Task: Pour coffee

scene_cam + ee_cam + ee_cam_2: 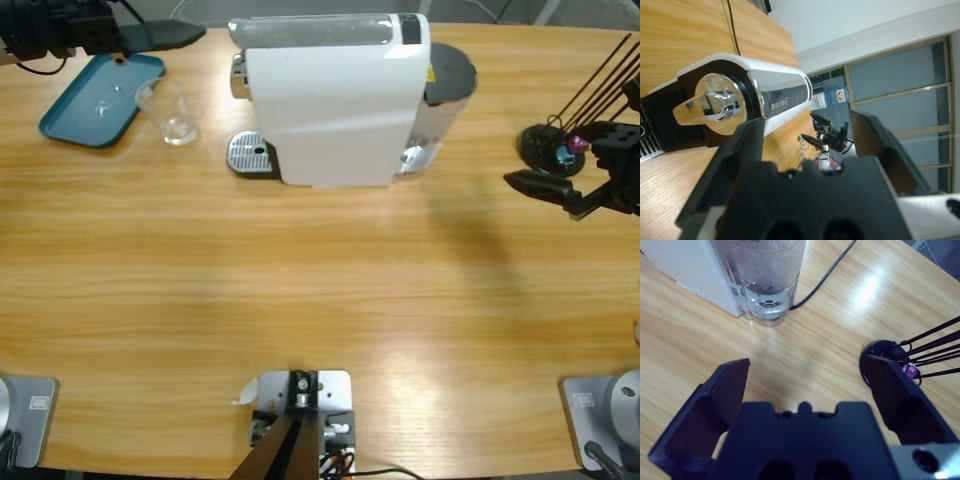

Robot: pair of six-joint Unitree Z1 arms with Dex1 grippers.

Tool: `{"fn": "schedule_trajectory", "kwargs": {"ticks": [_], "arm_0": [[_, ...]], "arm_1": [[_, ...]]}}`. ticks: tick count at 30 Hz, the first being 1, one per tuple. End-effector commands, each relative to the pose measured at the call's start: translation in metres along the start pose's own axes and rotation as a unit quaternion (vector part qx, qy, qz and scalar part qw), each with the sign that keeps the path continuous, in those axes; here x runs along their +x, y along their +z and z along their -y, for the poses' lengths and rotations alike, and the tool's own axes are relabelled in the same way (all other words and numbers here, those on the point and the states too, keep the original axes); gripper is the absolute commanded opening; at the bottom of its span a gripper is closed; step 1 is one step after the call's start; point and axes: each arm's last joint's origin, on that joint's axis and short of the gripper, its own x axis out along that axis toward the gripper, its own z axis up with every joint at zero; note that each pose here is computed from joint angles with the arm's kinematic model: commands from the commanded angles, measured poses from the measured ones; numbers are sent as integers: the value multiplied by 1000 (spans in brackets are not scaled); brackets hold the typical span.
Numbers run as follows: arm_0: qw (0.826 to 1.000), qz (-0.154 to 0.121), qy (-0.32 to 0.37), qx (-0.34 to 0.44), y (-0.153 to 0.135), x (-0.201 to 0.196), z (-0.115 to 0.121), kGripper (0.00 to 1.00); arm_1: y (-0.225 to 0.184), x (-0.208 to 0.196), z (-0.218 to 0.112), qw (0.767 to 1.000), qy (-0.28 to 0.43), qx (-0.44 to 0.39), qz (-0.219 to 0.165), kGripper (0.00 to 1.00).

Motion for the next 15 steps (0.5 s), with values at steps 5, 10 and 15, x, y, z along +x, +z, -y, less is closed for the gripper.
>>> {"fn": "schedule_trajectory", "kwargs": {"ticks": [5,10,15], "arm_0": [[999,-34,6,-33,5,33,-28,688],[999,-36,9,-37,9,39,-35,690],[999,-35,9,-34,9,40,-35,601]], "arm_1": [[-11,-4,0,1000,3,-7,-2,1000],[-11,-4,0,1000,3,-7,-2,1000],[-11,-3,0,1000,4,-7,-3,1000]]}}
